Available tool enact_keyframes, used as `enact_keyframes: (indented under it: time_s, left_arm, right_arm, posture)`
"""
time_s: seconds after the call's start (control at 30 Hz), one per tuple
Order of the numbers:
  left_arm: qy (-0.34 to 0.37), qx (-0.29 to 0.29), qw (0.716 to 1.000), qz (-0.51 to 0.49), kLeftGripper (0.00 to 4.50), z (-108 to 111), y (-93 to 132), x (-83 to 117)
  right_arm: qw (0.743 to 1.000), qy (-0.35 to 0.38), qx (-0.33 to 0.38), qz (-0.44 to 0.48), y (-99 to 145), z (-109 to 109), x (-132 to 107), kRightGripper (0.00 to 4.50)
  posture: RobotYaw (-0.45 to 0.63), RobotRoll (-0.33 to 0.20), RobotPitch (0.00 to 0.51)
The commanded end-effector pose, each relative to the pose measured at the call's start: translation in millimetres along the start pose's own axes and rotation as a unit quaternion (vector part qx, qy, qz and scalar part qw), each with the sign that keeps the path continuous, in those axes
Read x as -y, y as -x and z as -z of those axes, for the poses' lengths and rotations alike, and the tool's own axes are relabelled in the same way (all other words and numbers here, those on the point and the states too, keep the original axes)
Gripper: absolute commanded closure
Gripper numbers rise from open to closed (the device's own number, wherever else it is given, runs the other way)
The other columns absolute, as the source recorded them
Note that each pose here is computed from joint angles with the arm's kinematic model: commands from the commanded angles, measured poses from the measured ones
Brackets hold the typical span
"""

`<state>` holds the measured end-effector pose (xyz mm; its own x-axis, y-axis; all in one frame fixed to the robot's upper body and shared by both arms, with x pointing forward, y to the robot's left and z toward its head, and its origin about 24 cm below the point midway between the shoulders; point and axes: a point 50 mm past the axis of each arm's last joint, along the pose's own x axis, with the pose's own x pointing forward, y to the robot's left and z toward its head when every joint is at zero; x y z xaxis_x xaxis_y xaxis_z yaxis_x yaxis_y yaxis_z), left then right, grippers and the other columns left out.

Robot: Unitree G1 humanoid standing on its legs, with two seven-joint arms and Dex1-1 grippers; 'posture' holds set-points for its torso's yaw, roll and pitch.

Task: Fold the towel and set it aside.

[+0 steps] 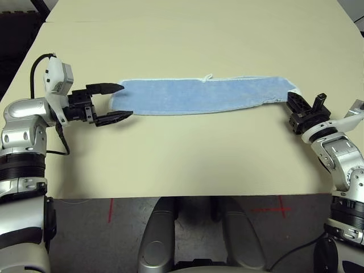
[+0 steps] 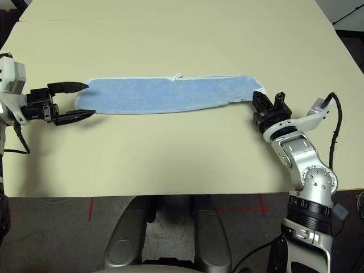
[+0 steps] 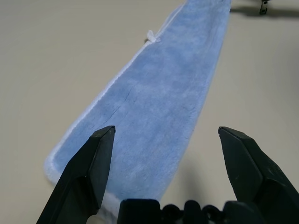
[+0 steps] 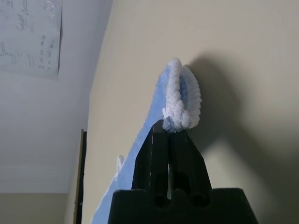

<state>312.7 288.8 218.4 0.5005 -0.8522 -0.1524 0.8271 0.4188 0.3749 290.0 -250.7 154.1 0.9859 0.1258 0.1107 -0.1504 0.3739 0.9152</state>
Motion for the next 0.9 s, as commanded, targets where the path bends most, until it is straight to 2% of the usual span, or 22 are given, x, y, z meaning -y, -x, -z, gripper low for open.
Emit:
enact_keyframes:
  time_s: [0.03, 0.63, 0.9]
  left_arm:
    - [-0.004, -0.005, 1.0, 0.01, 0.0, 0.9, -4.1, 0.3]
    - [-0.002, 0.001, 1.0, 0.024, 0.0, -1.7, -10.1, 0.6]
    - [0.001, 0.0, 1.0, 0.03, 0.0, -0.8, -10.9, 2.0]
  right_arm:
    - [0.997, 0.004, 0.015, 0.07, 12.9, -11.6, 30.0, 4.49]
    - [0.996, 0.034, 0.033, 0.07, 16.8, -35.8, 30.4, 4.49]
    - [0.999, 0.044, 0.007, -0.004, 1.9, -29.8, 1.5, 4.49]
  posture:
    - [0.04, 0.0, 0.312]
    - [0.04, 0.0, 0.311]
    - [0.04, 0.0, 0.309]
